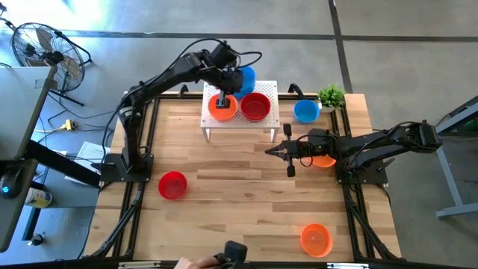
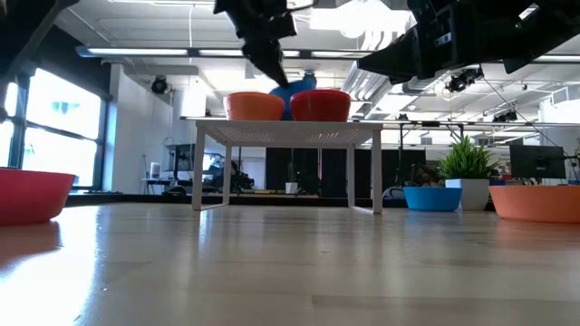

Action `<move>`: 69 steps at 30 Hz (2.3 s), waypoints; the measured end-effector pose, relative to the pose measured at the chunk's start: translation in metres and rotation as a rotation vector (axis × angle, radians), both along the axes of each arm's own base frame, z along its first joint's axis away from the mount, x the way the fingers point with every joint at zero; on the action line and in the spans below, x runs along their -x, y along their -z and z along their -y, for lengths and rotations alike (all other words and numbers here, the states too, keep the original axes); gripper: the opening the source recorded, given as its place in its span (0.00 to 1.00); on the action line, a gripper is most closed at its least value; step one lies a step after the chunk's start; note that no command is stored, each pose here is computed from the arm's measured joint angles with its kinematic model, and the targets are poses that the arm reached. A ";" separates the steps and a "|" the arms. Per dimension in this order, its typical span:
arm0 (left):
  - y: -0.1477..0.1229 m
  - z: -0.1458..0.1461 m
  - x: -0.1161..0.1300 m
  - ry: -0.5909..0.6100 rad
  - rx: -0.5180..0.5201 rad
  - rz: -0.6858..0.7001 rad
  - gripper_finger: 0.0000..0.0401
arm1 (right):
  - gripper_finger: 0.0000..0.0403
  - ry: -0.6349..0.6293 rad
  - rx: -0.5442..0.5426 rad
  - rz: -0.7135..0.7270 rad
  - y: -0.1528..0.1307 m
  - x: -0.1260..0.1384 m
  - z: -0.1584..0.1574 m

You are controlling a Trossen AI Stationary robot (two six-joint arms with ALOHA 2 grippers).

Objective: Pick & Place Mini bowls
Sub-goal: Stack the blue bowl on the blue bowl on the shelf

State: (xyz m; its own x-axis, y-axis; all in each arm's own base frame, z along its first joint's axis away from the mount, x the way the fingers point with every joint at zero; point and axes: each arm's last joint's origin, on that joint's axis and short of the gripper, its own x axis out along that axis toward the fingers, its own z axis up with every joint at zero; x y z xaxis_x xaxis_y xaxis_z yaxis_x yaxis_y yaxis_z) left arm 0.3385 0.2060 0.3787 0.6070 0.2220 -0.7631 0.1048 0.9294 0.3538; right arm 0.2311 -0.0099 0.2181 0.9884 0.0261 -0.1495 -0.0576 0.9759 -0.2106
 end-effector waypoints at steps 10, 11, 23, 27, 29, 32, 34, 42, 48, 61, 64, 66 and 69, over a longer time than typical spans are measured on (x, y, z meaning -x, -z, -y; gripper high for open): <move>0.006 -0.003 -0.002 -0.052 -0.001 -0.031 0.04 | 0.00 0.000 0.000 0.000 0.000 0.000 0.000; 0.006 -0.003 -0.002 -0.056 0.002 -0.030 0.05 | 0.00 0.000 0.000 0.000 0.000 0.000 0.000; 0.006 -0.003 -0.001 -0.078 -0.018 -0.041 0.24 | 0.00 0.000 0.000 0.000 0.000 0.000 0.000; 0.006 -0.003 -0.001 -0.097 -0.006 -0.044 0.26 | 0.00 0.000 0.000 0.000 0.000 0.000 0.000; 0.007 -0.003 0.000 -0.101 -0.008 -0.060 0.23 | 0.00 0.000 0.000 0.000 0.000 0.000 0.000; 0.007 -0.003 0.000 -0.093 -0.031 -0.071 0.13 | 0.00 0.000 0.000 0.000 0.000 0.000 0.000; 0.006 -0.003 0.000 -0.087 -0.039 -0.067 0.04 | 0.00 0.000 0.000 0.000 0.000 0.000 0.000; 0.007 -0.004 0.000 -0.094 -0.045 -0.075 0.01 | 0.00 0.000 0.002 -0.004 0.000 0.000 0.000; 0.005 -0.004 -0.002 -0.102 -0.043 -0.043 0.08 | 0.00 0.000 0.002 -0.005 0.001 0.000 0.000; 0.006 -0.001 -0.002 -0.115 -0.019 -0.054 0.23 | 0.00 0.000 0.000 -0.007 0.001 0.000 0.000; 0.007 -0.001 -0.002 -0.111 -0.015 -0.060 0.15 | 0.00 0.000 0.000 -0.007 0.001 0.000 0.000; 0.007 -0.001 -0.002 -0.105 -0.020 -0.059 0.06 | 0.00 0.000 0.001 -0.007 0.001 0.000 0.000; 0.006 -0.001 -0.002 -0.103 -0.025 -0.055 0.02 | 0.00 0.000 0.001 -0.008 0.001 0.000 0.000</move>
State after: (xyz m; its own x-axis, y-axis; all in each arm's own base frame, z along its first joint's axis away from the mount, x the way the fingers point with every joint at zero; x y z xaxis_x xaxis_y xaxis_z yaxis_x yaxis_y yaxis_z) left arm 0.3408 0.2071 0.3724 0.5370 0.3003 -0.7884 0.0288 0.9274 0.3728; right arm 0.2309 -0.0099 0.2173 0.9873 0.0261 -0.1570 -0.0593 0.9757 -0.2108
